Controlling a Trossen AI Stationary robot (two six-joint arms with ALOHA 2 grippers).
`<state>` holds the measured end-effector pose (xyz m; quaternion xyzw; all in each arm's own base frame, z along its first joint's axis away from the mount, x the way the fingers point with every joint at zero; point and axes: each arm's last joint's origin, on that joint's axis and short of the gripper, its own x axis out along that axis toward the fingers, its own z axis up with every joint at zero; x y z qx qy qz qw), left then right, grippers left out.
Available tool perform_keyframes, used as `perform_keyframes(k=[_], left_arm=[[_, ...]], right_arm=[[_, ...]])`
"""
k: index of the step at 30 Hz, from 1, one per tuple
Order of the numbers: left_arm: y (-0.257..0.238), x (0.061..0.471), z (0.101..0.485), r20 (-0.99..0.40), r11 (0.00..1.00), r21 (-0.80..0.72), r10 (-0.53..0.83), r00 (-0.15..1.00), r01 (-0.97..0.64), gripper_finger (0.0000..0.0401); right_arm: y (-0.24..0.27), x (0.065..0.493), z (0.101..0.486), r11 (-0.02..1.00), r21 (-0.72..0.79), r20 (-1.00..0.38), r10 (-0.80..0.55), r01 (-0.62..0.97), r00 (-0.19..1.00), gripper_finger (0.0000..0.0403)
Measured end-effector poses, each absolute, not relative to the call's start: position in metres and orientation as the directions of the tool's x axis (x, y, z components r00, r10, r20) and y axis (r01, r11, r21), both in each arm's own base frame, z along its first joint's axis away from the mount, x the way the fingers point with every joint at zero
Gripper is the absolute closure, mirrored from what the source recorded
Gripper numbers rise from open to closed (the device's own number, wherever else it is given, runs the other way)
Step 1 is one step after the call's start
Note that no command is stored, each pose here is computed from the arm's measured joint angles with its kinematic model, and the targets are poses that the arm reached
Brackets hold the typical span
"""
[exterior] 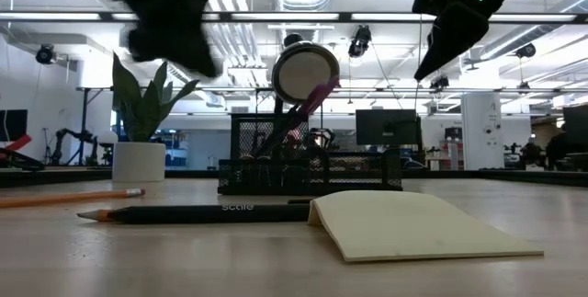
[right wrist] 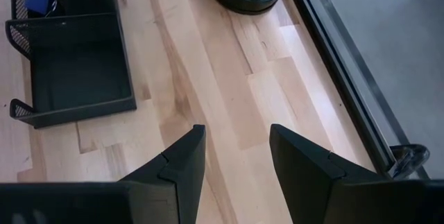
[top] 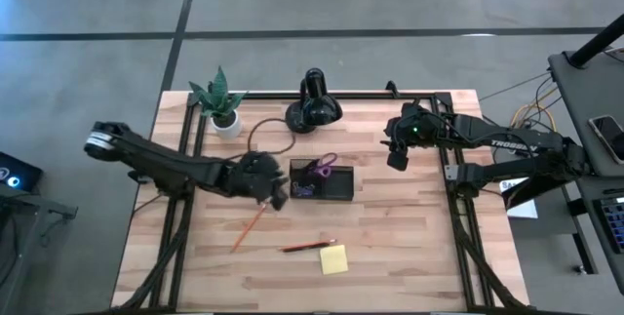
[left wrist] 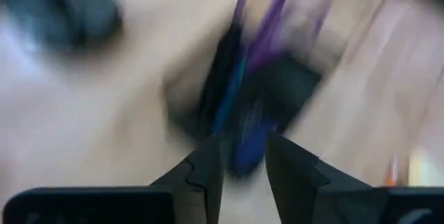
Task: Pick and place office supplies into organizer
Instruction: Put the left yellow pencil into the black desk organizer
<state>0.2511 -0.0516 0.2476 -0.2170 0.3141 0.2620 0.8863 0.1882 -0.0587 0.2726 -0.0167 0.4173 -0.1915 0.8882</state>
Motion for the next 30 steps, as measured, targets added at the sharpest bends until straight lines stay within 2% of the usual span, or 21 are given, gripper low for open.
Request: perform_keyframes(k=[2, 5, 10, 18, 25, 30], left_arm=[[-0.057, 0.238, 0.241, -0.783, 0.732, -0.274, 0.207, 0.586, -0.624, 0.0315], [-0.071, 0.229, 0.231, -0.863, 0.682, -0.322, 0.074, 0.500, -0.657, 0.0314], [-0.082, 0.227, 0.209, -0.922, 0.619, -0.226, 0.114, 0.371, -0.752, 0.0314], [-0.082, 0.241, 0.175, -0.962, 0.574, -0.121, 0.135, 0.239, -0.810, 0.0314], [-0.082, 0.246, 0.163, -0.981, 0.541, -0.115, 0.068, 0.180, -0.833, 0.0314], [-0.082, 0.248, 0.156, -0.982, 0.539, -0.118, 0.061, 0.179, -0.834, 0.0314]], right_arm=[[-0.059, 0.188, 0.273, 0.926, -0.189, -0.733, -0.355, 0.327, 0.580, 0.0248], [-0.059, 0.189, 0.272, 0.926, -0.190, -0.737, -0.354, 0.326, 0.576, 0.0248], [-0.060, 0.194, 0.269, 0.927, -0.192, -0.742, -0.353, 0.323, 0.570, 0.0248], [-0.063, 0.202, 0.260, 0.929, -0.196, -0.765, -0.346, 0.315, 0.543, 0.0248], [-0.064, 0.204, 0.257, 0.932, -0.204, -0.776, -0.341, 0.301, 0.530, 0.0248], [-0.064, 0.204, 0.258, 0.934, -0.217, -0.773, -0.342, 0.285, 0.534, 0.0248]])
